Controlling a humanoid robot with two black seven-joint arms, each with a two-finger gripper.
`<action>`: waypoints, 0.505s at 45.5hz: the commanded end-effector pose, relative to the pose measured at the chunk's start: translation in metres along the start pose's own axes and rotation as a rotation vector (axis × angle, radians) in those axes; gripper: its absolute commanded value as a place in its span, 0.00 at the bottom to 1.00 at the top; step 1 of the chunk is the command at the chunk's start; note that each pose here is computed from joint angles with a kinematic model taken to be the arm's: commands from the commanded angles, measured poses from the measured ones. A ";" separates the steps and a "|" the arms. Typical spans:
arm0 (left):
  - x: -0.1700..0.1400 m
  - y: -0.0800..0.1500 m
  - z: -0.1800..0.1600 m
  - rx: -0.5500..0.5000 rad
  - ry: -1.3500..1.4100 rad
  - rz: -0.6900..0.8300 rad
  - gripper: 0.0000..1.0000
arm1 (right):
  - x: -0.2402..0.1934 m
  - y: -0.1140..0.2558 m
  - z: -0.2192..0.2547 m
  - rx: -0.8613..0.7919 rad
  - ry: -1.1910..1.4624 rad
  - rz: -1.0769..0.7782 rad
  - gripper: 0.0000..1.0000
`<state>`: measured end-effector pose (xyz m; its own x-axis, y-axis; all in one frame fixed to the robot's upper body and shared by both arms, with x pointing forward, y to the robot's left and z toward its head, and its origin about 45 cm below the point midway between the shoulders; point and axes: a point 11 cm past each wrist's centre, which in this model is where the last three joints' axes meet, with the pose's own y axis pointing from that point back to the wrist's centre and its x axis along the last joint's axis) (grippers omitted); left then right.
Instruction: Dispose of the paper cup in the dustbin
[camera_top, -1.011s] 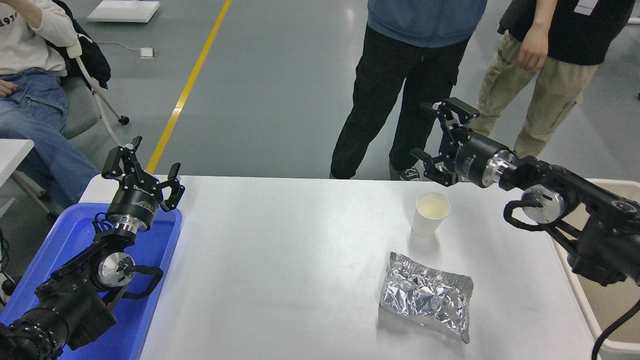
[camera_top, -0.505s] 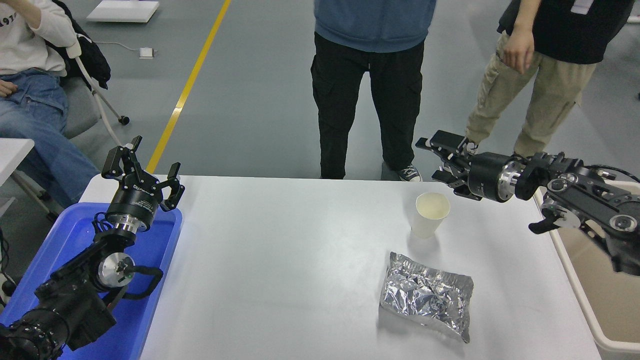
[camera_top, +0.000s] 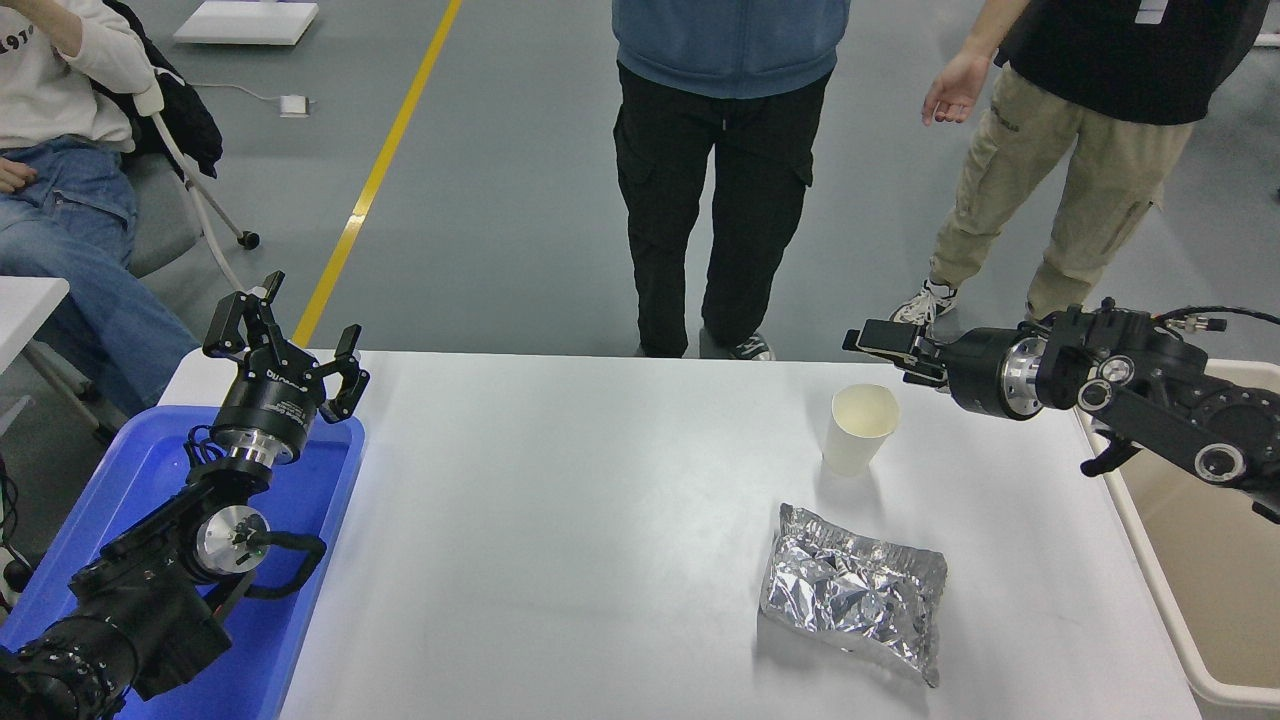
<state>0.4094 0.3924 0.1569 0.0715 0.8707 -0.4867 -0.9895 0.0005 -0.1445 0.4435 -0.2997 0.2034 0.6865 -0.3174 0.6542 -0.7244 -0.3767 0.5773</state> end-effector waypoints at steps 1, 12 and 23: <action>0.000 0.000 0.000 0.000 0.000 0.000 1.00 | -0.016 -0.008 0.019 -0.077 0.098 -0.025 1.00; 0.000 0.000 0.000 0.000 0.000 0.000 1.00 | -0.034 -0.025 0.027 -0.118 0.154 -0.028 1.00; 0.000 0.000 0.000 0.000 0.001 -0.001 1.00 | -0.040 -0.035 0.033 -0.146 0.150 -0.020 1.00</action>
<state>0.4094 0.3923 0.1569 0.0715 0.8706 -0.4867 -0.9895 0.0004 -0.1446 0.4407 -0.3019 0.1554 0.6963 -0.1907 0.6919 -0.7137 -0.2861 0.6394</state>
